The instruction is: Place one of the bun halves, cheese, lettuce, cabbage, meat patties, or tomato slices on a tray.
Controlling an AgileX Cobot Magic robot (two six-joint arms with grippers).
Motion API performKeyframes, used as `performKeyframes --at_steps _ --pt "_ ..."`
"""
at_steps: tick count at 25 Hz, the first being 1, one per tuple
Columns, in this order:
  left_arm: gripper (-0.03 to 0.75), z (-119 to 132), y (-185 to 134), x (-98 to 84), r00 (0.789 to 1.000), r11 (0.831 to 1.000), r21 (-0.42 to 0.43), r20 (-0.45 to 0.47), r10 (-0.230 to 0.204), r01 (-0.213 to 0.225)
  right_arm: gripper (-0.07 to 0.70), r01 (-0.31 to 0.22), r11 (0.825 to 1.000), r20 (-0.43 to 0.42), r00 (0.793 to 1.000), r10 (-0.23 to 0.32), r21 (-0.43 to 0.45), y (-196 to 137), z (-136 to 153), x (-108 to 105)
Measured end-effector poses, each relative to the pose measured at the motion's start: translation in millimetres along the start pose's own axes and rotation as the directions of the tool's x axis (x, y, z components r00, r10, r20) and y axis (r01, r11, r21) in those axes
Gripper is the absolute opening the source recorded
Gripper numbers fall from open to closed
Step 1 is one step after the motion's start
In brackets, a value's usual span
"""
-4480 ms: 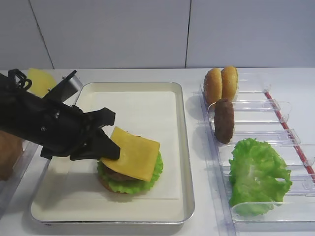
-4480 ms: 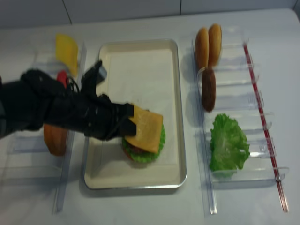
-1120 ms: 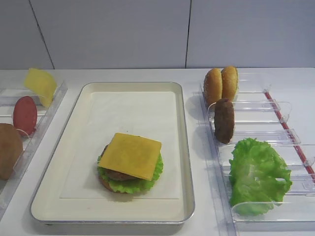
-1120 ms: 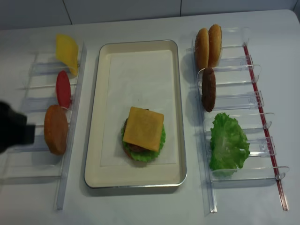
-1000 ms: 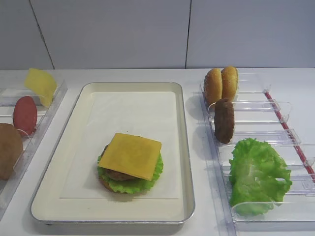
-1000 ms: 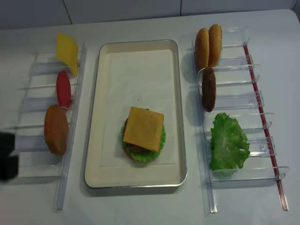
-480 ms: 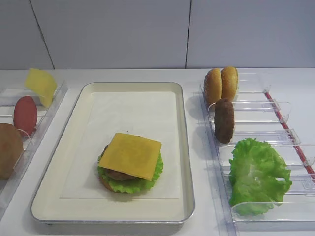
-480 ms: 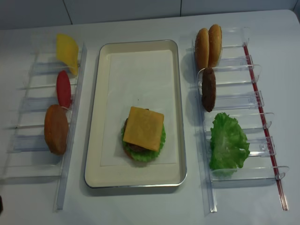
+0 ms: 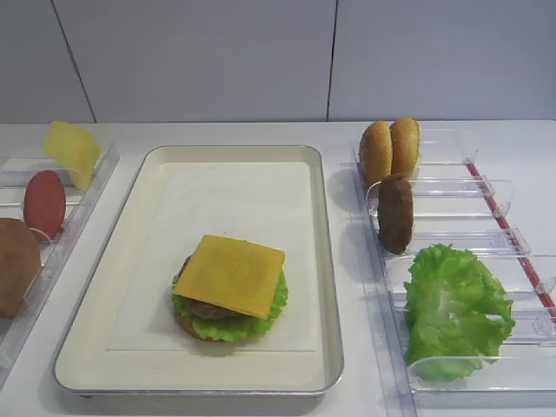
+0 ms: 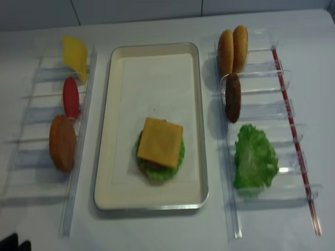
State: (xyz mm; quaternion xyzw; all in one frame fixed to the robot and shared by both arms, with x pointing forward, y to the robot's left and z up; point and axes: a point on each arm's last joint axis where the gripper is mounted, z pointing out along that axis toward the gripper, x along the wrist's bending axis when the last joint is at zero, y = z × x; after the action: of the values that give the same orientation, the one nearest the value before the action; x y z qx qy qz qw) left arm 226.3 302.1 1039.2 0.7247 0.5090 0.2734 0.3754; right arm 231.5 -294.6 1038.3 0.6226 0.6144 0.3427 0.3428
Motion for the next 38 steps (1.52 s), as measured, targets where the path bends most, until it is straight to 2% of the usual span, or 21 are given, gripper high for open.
performKeyframes --at_steps 14,18,24,28,38 --pt "0.181 0.5 0.5 -0.3 1.000 1.000 -0.007 -0.006 -0.008 0.008 0.430 -0.002 1.000 0.000 1.000 0.002 0.000 0.0 0.0 0.0" --pt "0.181 0.5 0.5 -1.3 0.995 0.998 -0.010 -0.078 -0.061 0.061 0.430 -0.002 1.000 0.000 1.000 0.002 0.000 0.0 0.0 0.0" --pt "0.181 1.0 0.9 -2.8 0.973 0.991 -0.019 -0.187 -0.137 0.136 0.430 -0.002 1.000 0.000 1.000 0.002 0.000 0.0 0.0 0.0" --pt "0.181 0.9 0.8 -3.2 0.966 0.988 -0.024 -0.211 -0.153 0.151 0.430 -0.002 1.000 0.000 1.000 0.002 0.000 0.0 0.0 0.0" --pt "0.180 0.9 0.9 -3.2 0.966 0.988 -0.026 -0.210 -0.153 0.151 0.430 -0.002 1.000 0.000 1.000 0.002 0.000 0.0 0.0 0.0"
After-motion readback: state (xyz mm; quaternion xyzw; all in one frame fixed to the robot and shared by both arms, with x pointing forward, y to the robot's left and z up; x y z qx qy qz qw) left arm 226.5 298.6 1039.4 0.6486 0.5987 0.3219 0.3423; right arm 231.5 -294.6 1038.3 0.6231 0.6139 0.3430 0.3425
